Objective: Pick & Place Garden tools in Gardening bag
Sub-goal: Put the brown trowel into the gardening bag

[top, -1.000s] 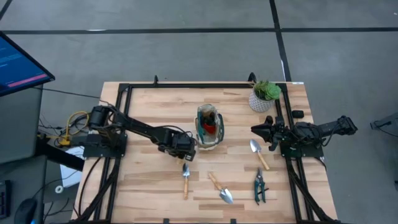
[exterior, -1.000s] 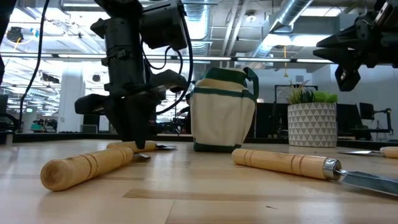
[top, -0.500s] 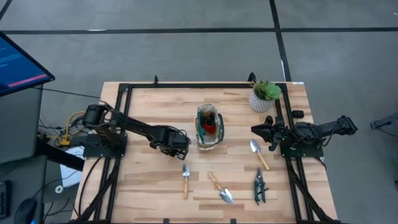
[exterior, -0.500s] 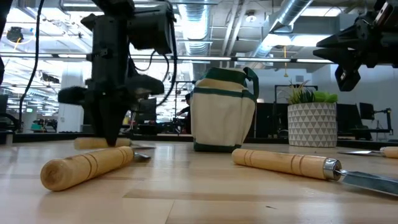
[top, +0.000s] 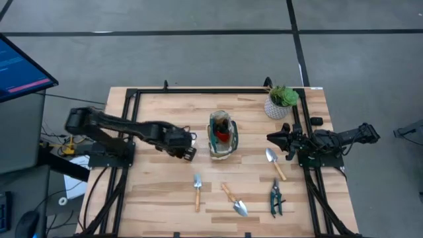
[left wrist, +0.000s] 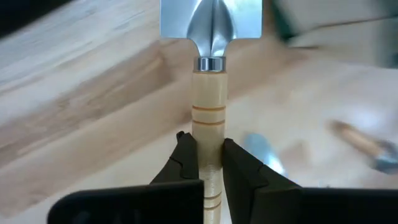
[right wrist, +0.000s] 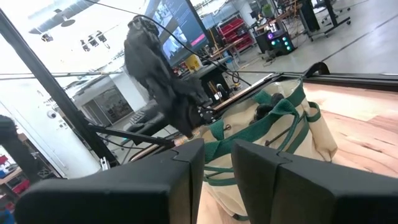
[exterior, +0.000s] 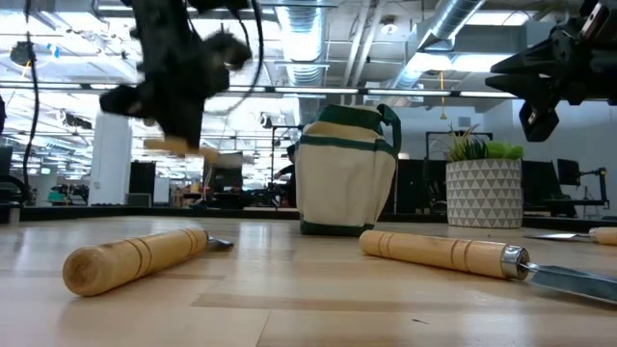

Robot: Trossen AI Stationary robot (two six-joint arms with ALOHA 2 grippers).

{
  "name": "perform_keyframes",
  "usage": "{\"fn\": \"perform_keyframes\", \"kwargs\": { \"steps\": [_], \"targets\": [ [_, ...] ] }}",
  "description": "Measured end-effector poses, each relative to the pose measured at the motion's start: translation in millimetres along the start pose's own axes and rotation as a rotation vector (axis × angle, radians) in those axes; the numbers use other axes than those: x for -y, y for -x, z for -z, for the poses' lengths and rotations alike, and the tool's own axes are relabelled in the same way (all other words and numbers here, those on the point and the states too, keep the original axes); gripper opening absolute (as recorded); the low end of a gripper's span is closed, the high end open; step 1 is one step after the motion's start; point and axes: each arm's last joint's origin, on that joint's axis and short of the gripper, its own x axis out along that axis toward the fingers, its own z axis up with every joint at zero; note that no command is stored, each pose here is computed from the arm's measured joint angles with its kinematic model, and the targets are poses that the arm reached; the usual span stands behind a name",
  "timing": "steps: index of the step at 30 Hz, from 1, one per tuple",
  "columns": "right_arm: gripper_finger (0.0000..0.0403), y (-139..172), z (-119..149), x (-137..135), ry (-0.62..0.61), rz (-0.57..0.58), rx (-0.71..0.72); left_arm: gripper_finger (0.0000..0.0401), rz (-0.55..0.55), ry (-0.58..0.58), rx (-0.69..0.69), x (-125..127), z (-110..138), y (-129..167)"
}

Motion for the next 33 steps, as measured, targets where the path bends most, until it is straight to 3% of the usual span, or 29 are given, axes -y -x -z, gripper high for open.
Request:
{"fn": "perform_keyframes", "kwargs": {
  "steps": [8, 14, 27, 33],
  "targets": [
    [0.0076, 0.0, -2.6, -1.3, -0.003, -0.012, 0.024, 0.0006, 0.376, 0.059, 0.009, -17.7, 2.1, 85.5],
    [0.0076, 1.5, -15.1, -7.2, 0.161, -0.034, 0.095, 0.0006, 0.597, 0.152, 0.023, -30.8, 5.7, 126.5],
    [0.0076, -7.6, -42.5, -26.3, 0.511, 0.002, 0.155, 0.0006, 0.944, 0.201, -0.053, -10.0, 0.8, 150.5],
    [0.0076, -31.8, -57.6, -47.4, 0.702, 0.032, 0.091, 0.0006, 0.969, 0.210, -0.069, -4.7, -0.7, 149.1]
  ]
}}
